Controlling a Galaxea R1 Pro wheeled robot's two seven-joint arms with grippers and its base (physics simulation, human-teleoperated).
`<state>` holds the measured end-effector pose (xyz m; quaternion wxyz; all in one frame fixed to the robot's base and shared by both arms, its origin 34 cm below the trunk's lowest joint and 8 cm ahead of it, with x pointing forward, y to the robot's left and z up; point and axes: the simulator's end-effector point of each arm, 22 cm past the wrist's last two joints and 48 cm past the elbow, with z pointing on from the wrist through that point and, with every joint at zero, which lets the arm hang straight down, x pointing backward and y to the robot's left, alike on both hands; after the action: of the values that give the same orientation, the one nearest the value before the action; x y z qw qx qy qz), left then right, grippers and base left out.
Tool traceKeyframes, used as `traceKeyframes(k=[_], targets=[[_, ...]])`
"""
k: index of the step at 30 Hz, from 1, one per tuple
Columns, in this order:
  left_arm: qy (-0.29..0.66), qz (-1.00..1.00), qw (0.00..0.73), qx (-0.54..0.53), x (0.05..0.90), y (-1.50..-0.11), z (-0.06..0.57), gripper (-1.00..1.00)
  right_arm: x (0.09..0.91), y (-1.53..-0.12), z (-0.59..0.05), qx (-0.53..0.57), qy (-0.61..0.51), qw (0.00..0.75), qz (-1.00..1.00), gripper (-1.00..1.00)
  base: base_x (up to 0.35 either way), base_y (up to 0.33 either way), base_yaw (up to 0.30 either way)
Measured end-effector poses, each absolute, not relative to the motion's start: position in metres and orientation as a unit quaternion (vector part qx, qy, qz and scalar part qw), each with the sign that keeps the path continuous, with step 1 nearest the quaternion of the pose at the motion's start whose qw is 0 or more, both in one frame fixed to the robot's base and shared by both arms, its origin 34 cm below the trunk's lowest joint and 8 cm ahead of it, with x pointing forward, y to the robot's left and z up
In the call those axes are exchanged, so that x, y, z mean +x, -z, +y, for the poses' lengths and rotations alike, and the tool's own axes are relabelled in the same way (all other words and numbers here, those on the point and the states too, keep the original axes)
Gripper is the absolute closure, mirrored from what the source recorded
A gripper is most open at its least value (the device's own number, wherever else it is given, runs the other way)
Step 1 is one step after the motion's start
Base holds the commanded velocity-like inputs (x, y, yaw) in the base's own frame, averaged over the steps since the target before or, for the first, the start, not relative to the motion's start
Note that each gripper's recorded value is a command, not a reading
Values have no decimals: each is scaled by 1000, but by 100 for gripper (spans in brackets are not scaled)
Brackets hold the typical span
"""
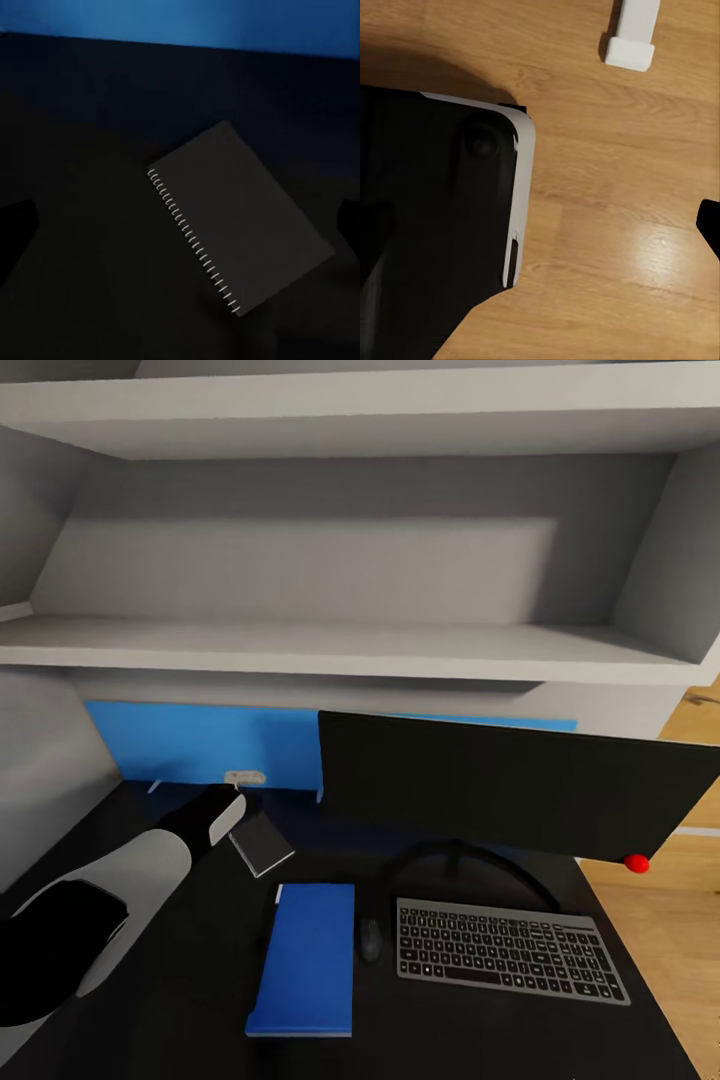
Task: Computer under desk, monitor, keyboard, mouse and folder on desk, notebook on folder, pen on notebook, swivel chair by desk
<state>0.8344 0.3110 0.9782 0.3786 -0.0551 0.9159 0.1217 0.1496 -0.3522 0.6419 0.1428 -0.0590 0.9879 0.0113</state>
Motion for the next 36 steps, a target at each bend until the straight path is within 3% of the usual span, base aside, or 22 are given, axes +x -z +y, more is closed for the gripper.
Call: traceKeyframes(k=[18, 36], targets=[[-112, 923, 365, -44, 833, -955, 308, -100, 139, -641, -353, -58, -12, 129, 990, -100, 0, 0, -69], [-83, 927, 352, -98, 832, -936, 318, -100, 129, -640, -352, -60, -13, 116, 991, -100, 0, 0, -72]])
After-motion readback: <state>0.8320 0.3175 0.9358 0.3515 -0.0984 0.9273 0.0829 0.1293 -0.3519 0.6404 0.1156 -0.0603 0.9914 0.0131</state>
